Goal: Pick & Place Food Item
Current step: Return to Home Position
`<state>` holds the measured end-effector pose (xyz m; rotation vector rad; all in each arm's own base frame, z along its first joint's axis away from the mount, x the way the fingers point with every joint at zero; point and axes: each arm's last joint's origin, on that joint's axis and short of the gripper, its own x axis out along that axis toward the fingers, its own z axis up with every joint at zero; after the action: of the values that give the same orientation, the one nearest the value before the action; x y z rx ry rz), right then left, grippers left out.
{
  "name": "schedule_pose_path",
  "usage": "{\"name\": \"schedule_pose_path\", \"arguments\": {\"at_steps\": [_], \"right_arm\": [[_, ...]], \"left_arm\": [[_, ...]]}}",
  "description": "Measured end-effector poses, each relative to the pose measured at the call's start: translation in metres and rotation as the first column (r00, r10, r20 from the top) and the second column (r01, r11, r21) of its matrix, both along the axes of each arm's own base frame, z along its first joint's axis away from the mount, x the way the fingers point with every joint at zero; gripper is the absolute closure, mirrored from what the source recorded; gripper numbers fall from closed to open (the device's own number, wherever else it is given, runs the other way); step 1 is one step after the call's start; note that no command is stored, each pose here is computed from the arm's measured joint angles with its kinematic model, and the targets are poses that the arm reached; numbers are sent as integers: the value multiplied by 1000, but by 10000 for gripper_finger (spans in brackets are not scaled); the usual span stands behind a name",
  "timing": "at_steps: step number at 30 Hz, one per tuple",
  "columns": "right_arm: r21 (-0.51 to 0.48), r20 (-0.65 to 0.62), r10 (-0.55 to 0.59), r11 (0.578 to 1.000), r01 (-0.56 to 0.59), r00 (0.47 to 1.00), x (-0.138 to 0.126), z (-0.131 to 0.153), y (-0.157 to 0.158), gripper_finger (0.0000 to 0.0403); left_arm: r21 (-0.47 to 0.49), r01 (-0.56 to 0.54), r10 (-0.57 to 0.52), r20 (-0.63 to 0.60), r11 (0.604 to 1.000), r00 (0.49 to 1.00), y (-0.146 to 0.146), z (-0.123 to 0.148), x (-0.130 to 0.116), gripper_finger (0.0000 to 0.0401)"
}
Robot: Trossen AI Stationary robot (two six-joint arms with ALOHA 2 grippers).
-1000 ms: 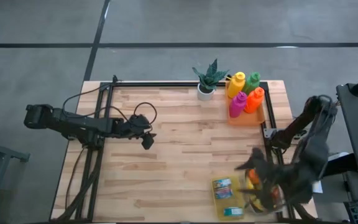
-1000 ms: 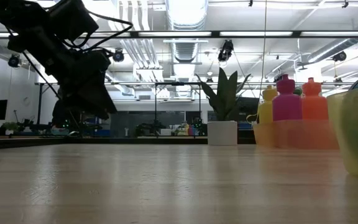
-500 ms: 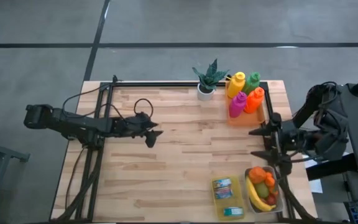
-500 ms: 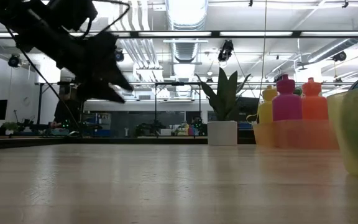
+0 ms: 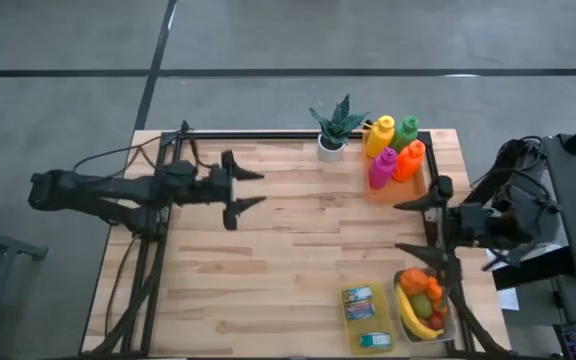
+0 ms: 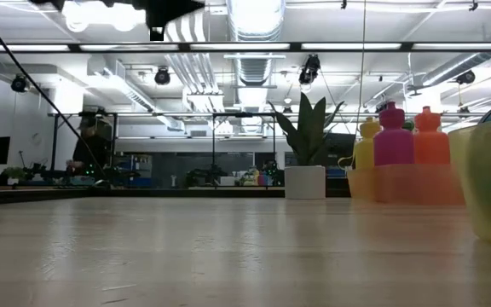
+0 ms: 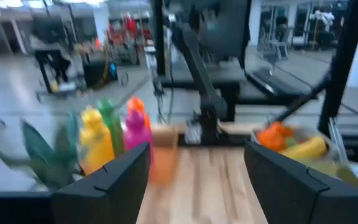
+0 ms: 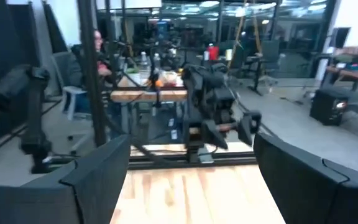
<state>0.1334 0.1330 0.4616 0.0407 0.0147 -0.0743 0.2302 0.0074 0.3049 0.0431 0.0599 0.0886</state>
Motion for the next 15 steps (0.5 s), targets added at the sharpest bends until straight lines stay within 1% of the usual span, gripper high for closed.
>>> {"name": "schedule_pose_path", "arguments": {"at_steps": [2,4,8,10,12,15], "right_arm": [[-9,6,-9,1000,9,1000,8,-6,-3,64],[4,2,5,1000,-5,1000,17,-15,-7,64],[19,2,57,998,-58,998,36,-32,-21,64],[18,4,73,997,-73,997,38,-37,-31,64],[25,15,57,998,-58,998,34,-40,-44,64],[42,47,33,998,-35,998,22,-46,-59,64]], "left_arm": [[19,-16,16,28,1000,999,4,21,-2,138],[16,-37,37,20,999,999,8,38,-4,138],[22,-80,81,-40,997,996,18,68,-10,138],[42,-102,105,-85,994,991,23,75,-14,138],[39,-126,130,-125,991,984,28,76,-17,138],[-29,-160,154,-146,987,977,32,73,-25,138]]}}
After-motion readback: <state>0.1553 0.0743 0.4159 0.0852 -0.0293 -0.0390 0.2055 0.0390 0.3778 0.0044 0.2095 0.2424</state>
